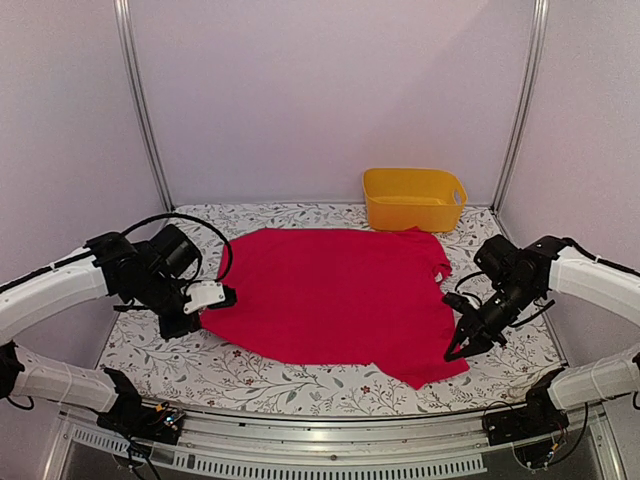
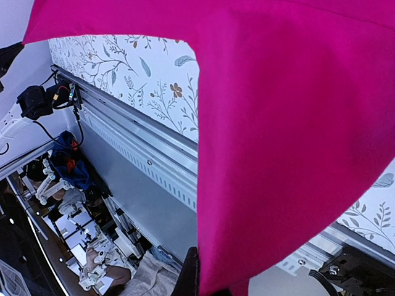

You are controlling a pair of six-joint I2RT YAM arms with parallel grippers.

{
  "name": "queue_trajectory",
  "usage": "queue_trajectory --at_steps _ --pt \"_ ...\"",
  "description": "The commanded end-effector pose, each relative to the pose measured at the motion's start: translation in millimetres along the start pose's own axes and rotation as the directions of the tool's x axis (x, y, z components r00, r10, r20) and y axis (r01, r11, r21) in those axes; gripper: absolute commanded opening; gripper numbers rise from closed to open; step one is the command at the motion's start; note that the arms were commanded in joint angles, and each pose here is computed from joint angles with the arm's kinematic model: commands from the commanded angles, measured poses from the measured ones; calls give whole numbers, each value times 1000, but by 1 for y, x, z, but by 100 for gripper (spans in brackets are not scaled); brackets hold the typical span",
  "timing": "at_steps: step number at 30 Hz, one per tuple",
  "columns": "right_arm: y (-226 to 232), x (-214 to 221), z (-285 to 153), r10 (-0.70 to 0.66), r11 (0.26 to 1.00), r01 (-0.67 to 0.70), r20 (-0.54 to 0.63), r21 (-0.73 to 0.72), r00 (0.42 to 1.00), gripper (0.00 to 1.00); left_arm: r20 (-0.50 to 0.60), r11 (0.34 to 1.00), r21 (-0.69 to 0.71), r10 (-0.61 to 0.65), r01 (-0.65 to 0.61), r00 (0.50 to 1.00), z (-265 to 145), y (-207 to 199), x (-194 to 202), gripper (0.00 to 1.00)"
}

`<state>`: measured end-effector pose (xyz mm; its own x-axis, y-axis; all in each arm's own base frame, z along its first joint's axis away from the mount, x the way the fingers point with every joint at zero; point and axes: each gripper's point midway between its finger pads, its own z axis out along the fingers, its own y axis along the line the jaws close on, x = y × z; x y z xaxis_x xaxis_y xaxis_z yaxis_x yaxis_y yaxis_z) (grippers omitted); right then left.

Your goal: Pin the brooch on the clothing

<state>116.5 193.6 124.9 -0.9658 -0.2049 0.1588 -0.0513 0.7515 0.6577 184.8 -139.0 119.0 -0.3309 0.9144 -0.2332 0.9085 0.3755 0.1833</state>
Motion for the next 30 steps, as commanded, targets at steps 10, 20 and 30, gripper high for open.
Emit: queue_trajectory --at_steps 10,20,30 --pt "0 43 -16 30 999 -29 -66 29 997 0 -56 999 45 13 -10 998 -17 -18 21 0" --pt "-44 0 -35 59 930 -93 103 356 993 57 -129 1000 -19 0 -2 992 -10 -11 37 34" --pt "47 -117 -36 -211 966 128 400 223 892 23 32 984 -173 -44 48 999 -3 37 -35 43"
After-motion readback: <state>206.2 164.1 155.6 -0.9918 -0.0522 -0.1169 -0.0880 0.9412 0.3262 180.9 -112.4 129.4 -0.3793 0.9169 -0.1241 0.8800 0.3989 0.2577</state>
